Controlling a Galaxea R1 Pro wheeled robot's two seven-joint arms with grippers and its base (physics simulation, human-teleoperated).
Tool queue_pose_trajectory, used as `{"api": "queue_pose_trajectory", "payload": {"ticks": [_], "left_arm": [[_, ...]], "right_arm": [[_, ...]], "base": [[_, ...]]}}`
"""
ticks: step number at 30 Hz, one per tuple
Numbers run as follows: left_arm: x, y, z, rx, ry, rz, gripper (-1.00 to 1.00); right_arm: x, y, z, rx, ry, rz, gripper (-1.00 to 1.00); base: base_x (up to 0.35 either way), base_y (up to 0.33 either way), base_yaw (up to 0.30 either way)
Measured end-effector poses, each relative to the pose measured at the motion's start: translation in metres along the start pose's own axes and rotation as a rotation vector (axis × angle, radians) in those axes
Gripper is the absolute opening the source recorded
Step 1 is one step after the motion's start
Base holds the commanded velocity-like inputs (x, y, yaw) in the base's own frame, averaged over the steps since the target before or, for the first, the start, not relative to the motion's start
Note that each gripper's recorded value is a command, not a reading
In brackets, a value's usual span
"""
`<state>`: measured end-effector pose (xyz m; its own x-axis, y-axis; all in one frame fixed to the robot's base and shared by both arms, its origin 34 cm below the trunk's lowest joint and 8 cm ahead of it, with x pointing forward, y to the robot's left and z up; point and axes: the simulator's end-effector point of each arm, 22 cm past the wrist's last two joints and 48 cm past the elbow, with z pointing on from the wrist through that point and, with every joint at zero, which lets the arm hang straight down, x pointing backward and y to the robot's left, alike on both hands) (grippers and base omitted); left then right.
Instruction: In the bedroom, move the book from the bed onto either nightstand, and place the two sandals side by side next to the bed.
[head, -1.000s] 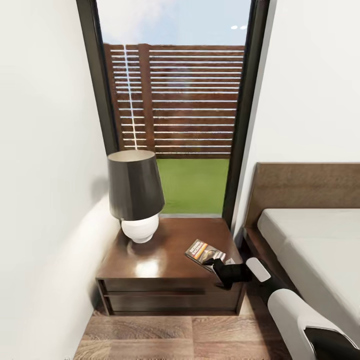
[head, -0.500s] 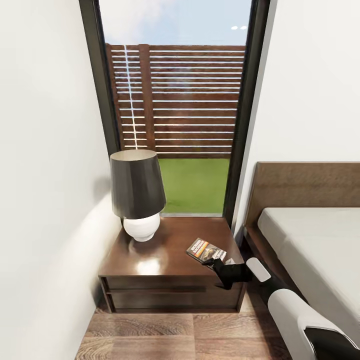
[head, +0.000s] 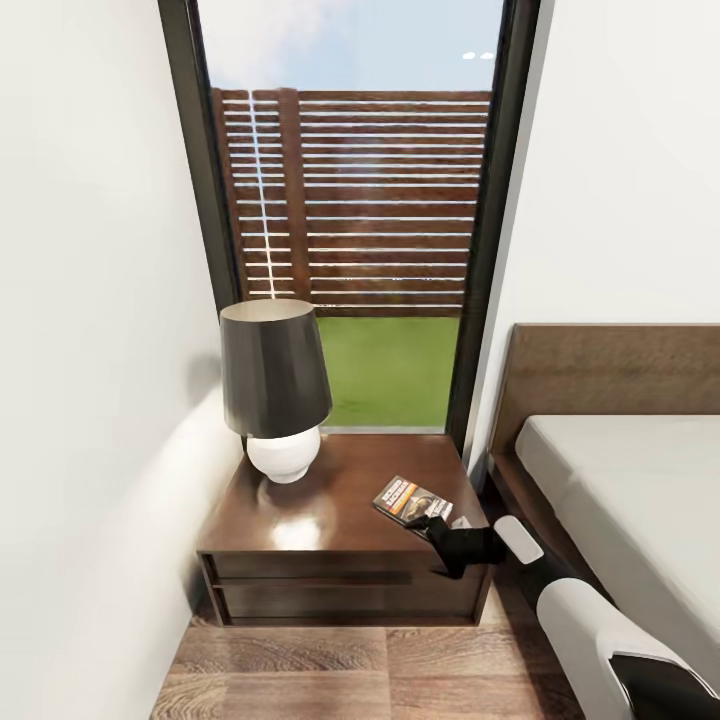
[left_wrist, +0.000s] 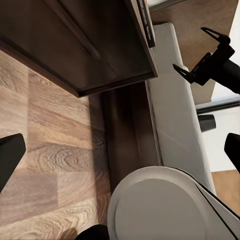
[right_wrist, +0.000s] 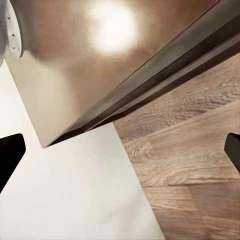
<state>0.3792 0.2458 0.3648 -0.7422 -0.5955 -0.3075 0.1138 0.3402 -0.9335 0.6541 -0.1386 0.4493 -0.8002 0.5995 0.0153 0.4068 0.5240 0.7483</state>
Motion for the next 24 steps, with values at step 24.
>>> {"api": "queue_pose_trajectory", "payload": {"ticks": [24], "left_arm": [[0.003,0.002,0.002,-0.011,0.004,-0.001,1.00]], "right_arm": [[-0.001,-0.051,-0.019,-0.125,-0.010,0.123,1.00]], "base": [[0.000,0.000,0.000]]}}
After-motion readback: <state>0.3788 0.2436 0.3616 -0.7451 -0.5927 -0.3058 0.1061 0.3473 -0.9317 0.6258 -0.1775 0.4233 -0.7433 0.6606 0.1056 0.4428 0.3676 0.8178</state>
